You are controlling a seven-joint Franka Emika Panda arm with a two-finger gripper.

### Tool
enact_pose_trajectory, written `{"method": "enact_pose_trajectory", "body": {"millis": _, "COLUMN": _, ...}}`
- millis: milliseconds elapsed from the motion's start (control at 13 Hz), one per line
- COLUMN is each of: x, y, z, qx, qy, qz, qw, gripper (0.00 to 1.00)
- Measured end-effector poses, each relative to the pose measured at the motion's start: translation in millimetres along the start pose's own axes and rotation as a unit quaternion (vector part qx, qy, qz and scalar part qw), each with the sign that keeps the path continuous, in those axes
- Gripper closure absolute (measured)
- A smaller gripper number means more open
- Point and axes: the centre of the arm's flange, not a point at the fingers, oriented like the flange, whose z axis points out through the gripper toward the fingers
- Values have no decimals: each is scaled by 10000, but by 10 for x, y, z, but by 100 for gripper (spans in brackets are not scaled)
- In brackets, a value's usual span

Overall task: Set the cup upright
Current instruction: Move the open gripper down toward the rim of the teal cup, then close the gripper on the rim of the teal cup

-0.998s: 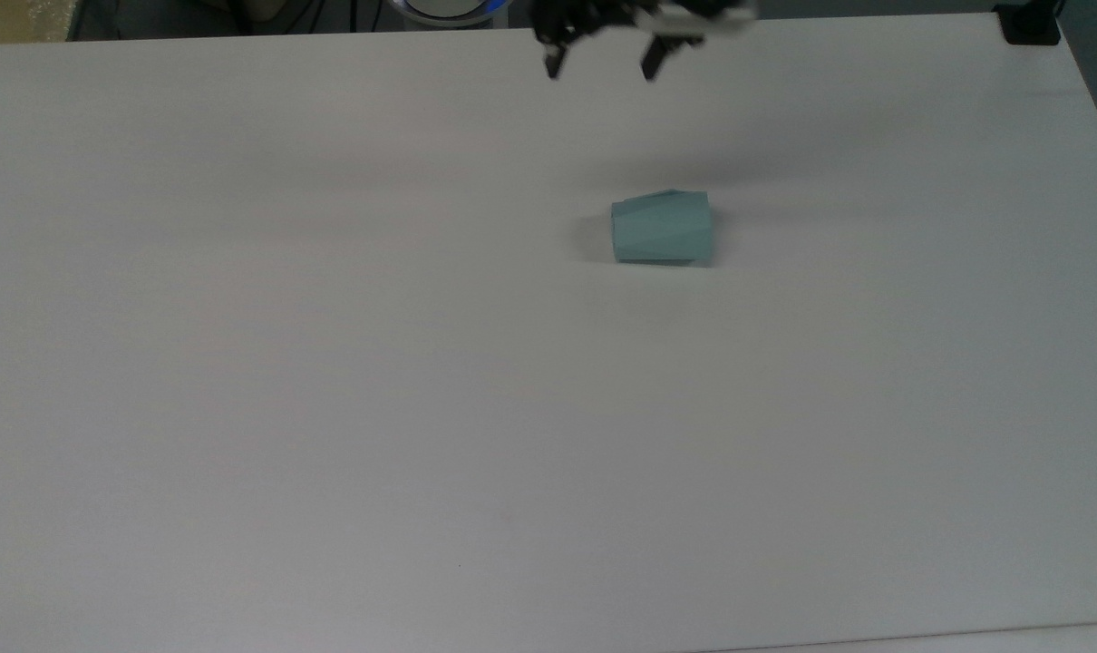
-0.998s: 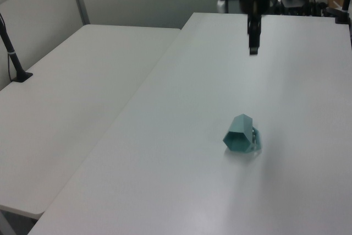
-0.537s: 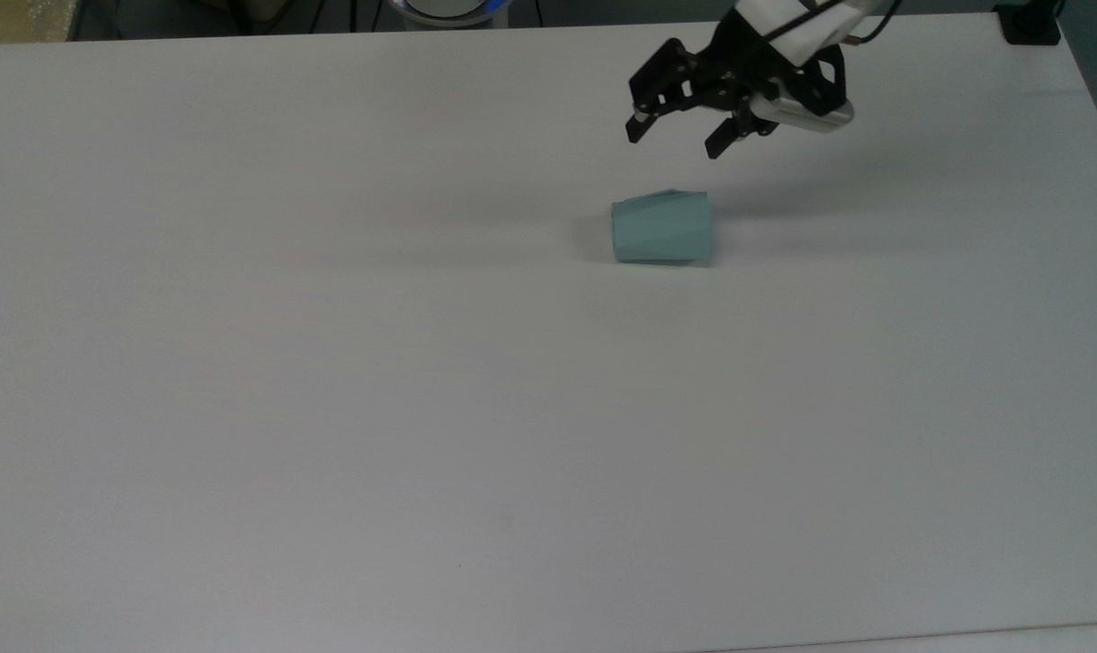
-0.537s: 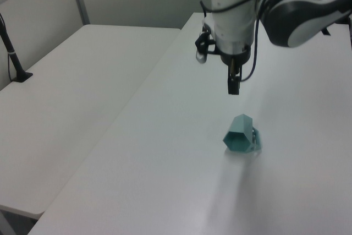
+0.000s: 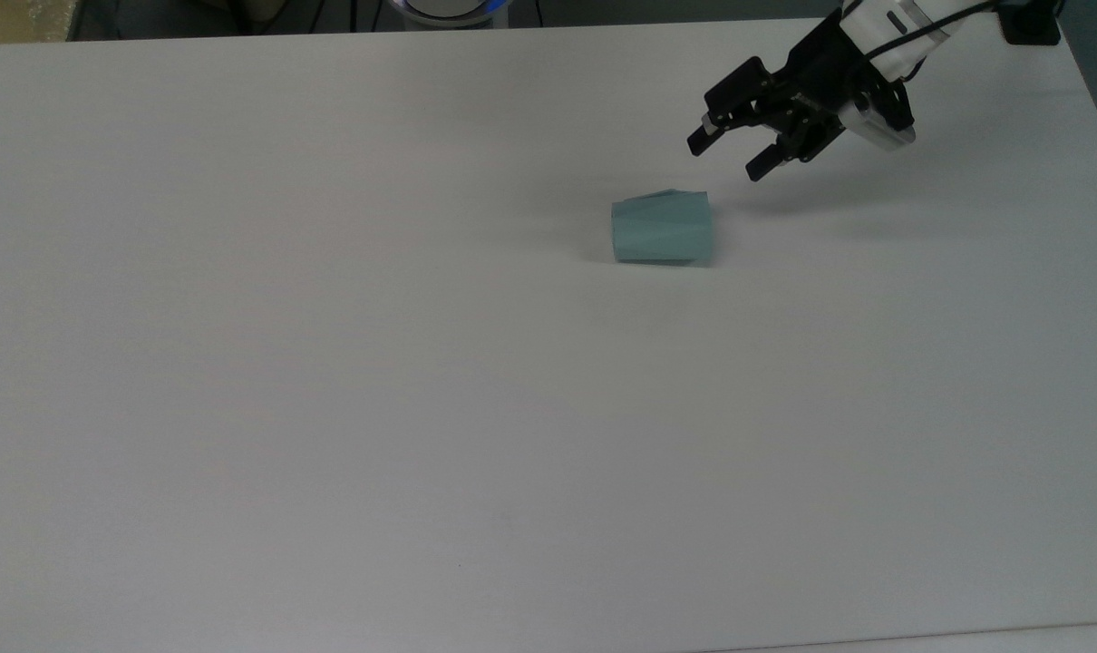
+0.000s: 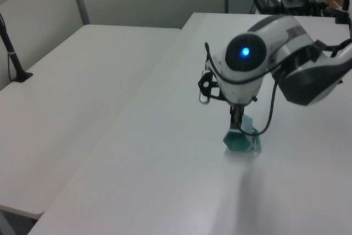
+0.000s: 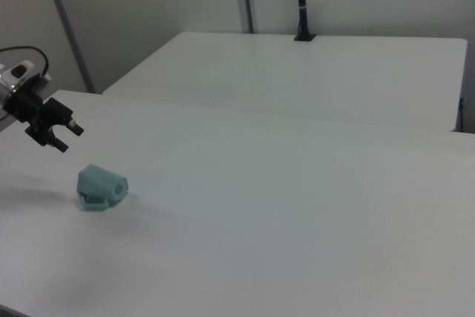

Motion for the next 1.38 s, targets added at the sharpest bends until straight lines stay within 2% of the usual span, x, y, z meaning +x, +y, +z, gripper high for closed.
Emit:
{"method": "enact_pose_trajectory", "body": {"millis": 307, "x": -27, "y": -365, "z": 154, "qx": -232, "qy": -119, "qz": -109, "qw": 9996, "gripper": 0}}
{"method": "enact_pose_trajectory", "body": {"millis": 460, "x": -26, "y": -518, "z": 341, "qx": -433, "qy": -152, "qz": -184, "qw": 9988, "gripper": 0}}
{"method": "enact_pose_trajectory", "body": {"millis": 614, "x": -8, "y": -630, "z": 534, "qx": -702, "qy": -115, "qz": -160, "qw": 9973, "gripper": 0}}
{"method": "enact_pose_trajectory", "body": {"millis": 844, "x": -7, "y": -735, "z": 693, "qx": -911, "qy": -76, "qz": -50, "qw": 9958, "gripper": 0}}
{"method": "enact_pose_trajectory", "body": {"millis": 1074, "x": -9, "y": -808, "z": 849, "qx": -1236, "qy": 75, "qz": 132, "qw": 9922, "gripper": 0}}
{"method": "enact_pose_trajectory", "body": {"millis": 1228, "x": -98, "y": -893, "z": 962, "qx": -1438, "qy": -10, "qz": 102, "qw": 9896, "gripper": 0}}
{"method": "enact_pose_trajectory", "body": {"millis": 1381, "x": -161, "y": -955, "z": 1004, "qx": -1523, "qy": -6, "qz": 176, "qw": 9882, "gripper": 0}}
